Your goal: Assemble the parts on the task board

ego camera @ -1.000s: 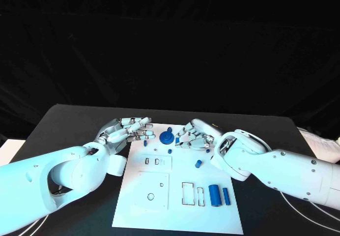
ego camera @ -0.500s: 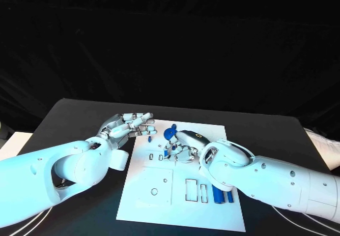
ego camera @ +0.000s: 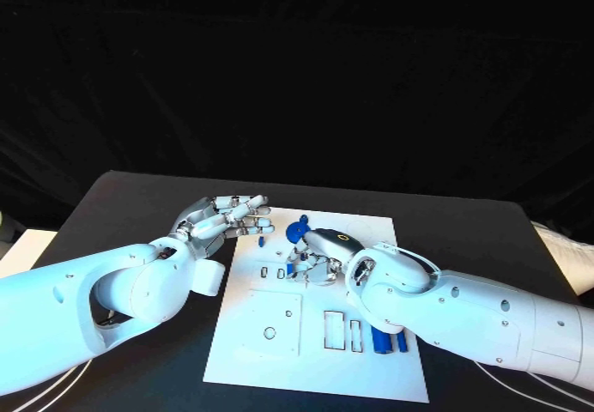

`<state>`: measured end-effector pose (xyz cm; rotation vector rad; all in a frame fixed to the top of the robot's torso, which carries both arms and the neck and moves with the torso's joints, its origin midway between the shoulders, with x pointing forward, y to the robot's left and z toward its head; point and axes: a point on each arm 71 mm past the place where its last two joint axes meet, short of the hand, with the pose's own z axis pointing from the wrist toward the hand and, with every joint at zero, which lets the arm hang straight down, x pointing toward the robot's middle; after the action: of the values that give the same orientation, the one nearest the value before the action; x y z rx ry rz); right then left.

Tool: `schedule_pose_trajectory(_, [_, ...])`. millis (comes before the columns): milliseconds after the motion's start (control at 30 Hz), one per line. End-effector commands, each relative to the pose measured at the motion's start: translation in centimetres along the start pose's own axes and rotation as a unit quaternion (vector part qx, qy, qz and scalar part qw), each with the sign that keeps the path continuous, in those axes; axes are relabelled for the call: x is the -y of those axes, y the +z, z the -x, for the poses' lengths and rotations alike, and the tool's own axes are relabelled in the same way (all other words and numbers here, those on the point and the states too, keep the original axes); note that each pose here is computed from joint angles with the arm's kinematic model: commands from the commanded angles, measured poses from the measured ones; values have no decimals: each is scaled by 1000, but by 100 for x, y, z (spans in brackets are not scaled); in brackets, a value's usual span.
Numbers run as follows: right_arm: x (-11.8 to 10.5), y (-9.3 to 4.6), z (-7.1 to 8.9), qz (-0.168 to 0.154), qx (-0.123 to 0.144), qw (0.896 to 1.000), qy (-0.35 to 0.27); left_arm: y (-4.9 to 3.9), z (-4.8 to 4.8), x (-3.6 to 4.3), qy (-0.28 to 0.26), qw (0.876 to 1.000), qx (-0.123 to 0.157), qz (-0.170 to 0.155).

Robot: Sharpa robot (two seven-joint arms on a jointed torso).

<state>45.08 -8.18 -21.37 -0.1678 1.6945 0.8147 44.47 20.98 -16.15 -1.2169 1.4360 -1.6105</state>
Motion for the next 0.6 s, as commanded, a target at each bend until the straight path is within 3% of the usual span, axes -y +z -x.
schedule_pose_trajectory(33, [29, -3, -66, -13, -19, 999, -23, 2, -28, 12, -5, 1000, -10, -6])
schedule_pose_trajectory(600, [27, -12, -128, -20, -46, 997, -51, 6, -33, 9, -5, 1000, -11, -5])
